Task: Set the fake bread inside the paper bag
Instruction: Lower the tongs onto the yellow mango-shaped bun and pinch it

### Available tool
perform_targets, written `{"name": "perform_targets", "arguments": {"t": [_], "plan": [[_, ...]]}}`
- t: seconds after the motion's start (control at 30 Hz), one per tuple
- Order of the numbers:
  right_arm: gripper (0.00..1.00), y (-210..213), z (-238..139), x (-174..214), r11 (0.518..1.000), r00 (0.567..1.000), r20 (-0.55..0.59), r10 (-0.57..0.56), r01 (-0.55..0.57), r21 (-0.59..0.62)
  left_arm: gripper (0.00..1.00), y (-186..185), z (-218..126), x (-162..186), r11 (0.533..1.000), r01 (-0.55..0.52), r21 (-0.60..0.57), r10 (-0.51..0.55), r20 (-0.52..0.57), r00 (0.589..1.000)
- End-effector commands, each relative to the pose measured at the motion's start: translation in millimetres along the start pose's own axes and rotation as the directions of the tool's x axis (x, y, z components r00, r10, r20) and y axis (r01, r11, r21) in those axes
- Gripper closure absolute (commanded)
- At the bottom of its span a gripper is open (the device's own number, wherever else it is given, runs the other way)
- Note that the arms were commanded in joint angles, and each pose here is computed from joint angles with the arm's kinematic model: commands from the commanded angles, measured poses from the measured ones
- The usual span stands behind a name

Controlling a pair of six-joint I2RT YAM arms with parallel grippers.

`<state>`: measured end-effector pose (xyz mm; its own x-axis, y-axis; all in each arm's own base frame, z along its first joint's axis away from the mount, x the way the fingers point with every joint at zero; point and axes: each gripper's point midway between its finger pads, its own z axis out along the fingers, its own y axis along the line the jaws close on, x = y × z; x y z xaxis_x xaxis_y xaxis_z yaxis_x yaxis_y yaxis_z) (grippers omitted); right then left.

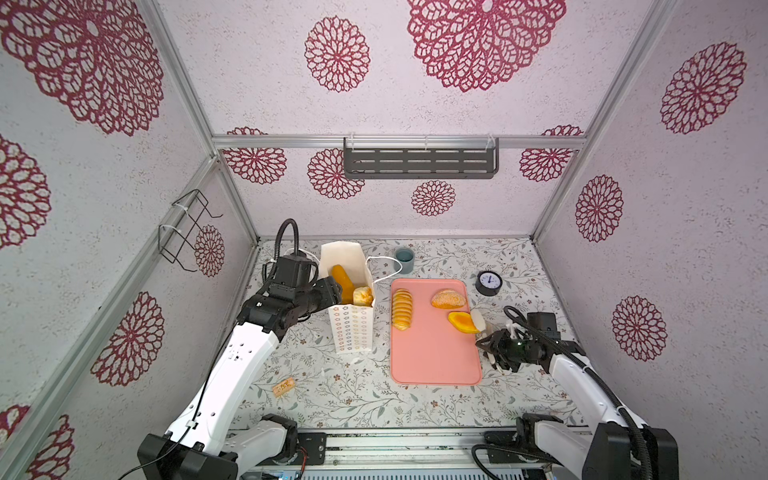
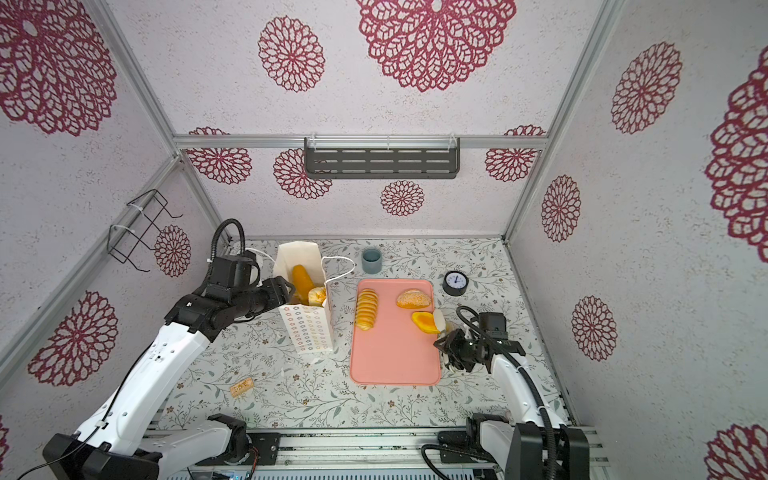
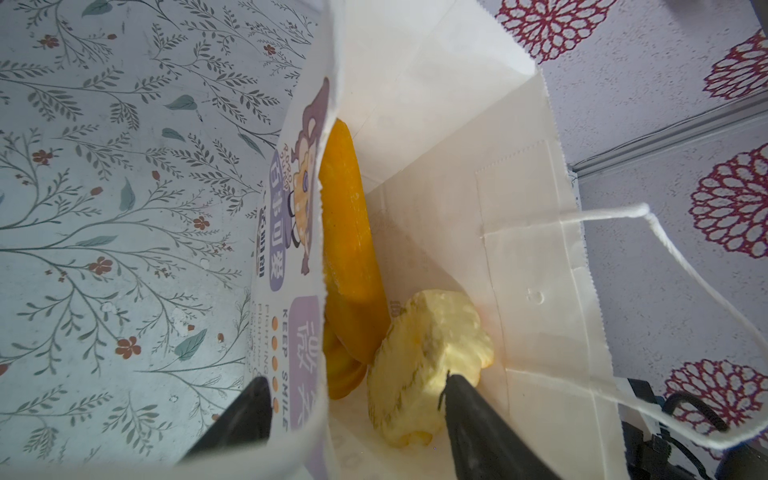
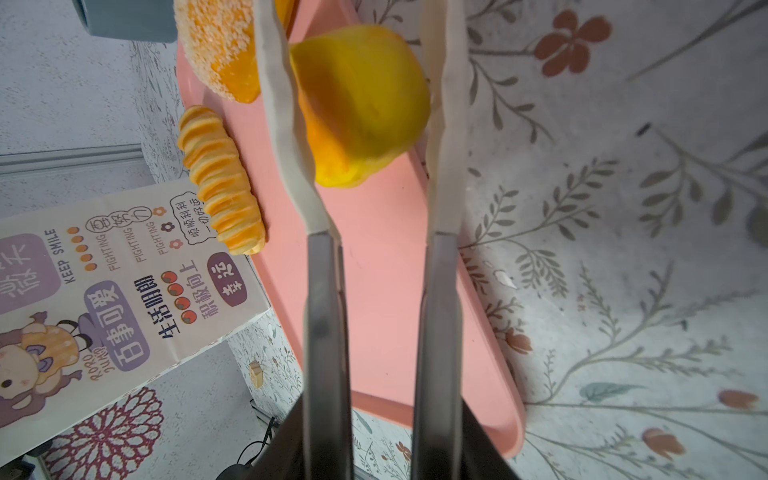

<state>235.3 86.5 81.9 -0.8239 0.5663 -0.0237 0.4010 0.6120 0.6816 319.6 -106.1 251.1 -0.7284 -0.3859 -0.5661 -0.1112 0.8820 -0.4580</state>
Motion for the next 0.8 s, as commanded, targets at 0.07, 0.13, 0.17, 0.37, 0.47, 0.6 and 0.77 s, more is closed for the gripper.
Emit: {"name": "perform_targets", "arguments": {"t": [0.07,0.13,0.17,0.37,0.47,0.6,0.77], "plan": [[0.67,13.6,-2.8,-5.7,0.998,1.000,0.012,-0.028,0.028,-0.052,0.31,3.4,-2.5,-1.9,1.000,0.014,-0.004,-0.014,0.020,1.000],[0.72,16.1,-5.6,-5.6,0.998,0.999,0.015,-0.035,0.036,-0.054,0.31,3.3,-2.6,-2.2,1.000,0.013,-0.004,-0.013,0.021,1.000],[0.74,16.7,-7.5,-5.3,0.998,0.999,0.016,-0.041,0.041,-0.050,0.31,3.4,-2.6,-2.2,1.000,0.013,-0.005,-0.013,0.022,1.000],[0.84,24.1,-26.5,-4.0,0.995,0.995,0.048,-0.092,0.093,-0.021,0.31,3.9,-4.2,-4.1,1.000,0.009,-0.011,-0.008,0.028,1.000],[0.87,32.3,-39.8,-4.6,0.992,0.989,0.079,-0.123,0.125,-0.018,0.32,3.5,-5.0,-4.9,1.000,0.007,-0.011,-0.007,0.032,0.999],[0.92,58.5,-64.9,-8.8,0.978,0.970,0.149,-0.193,0.202,-0.045,0.35,4.2,-6.4,-6.7,1.000,0.007,-0.014,-0.007,0.040,0.999],[0.97,123.8,-111.7,-16.8,0.926,0.898,0.290,-0.331,0.369,-0.085,0.40,3.6,-6.6,-7.1,1.000,0.008,-0.012,-0.008,0.040,0.999]]}}
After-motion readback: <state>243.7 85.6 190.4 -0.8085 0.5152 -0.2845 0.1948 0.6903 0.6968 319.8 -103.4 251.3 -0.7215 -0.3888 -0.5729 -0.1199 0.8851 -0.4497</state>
